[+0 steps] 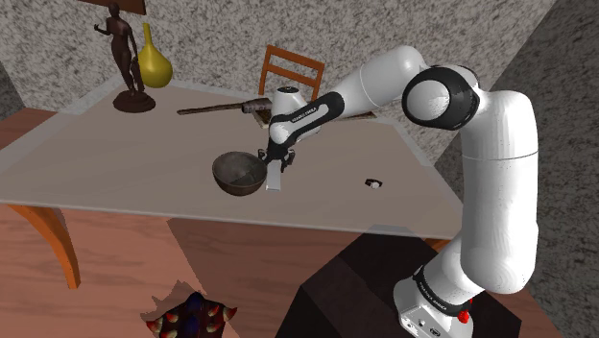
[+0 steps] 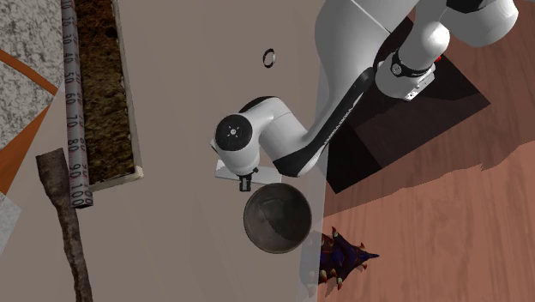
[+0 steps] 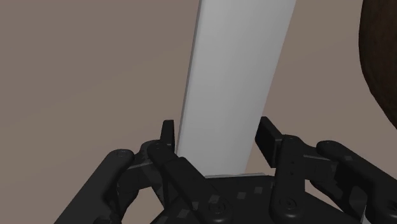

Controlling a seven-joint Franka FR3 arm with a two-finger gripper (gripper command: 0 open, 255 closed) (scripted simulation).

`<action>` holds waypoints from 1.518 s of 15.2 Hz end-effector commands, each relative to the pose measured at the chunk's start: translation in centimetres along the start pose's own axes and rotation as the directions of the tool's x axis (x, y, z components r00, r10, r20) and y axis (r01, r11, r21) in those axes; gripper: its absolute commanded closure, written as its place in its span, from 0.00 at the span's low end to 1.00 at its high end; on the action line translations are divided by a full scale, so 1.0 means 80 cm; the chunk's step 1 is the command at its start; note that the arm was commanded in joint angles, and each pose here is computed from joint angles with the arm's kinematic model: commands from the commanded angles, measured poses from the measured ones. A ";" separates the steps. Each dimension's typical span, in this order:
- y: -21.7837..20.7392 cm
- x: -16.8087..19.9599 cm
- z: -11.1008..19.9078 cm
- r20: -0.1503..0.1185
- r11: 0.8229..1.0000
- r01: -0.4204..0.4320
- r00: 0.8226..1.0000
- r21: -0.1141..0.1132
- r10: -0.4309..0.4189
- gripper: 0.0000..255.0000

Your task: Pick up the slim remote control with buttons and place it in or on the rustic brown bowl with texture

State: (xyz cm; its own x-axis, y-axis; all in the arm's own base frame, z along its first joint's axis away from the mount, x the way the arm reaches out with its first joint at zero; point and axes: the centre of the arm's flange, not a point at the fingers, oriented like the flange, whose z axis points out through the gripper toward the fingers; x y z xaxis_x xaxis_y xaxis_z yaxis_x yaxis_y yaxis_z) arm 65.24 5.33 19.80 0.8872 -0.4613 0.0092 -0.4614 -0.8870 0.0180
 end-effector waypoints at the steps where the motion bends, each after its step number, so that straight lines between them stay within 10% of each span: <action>1: 0.000 0.000 0.000 0.000 1.000 0.000 1.000 0.000 0.000 1.00; 23: 0.002 0.001 -0.099 0.000 1.000 0.000 1.000 0.000 0.000 1.00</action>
State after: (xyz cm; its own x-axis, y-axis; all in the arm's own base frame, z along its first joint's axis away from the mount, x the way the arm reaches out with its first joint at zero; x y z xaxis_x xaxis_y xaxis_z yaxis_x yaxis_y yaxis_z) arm 65.22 5.33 27.12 0.8873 -0.4612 0.0091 -0.4613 -0.8871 0.0182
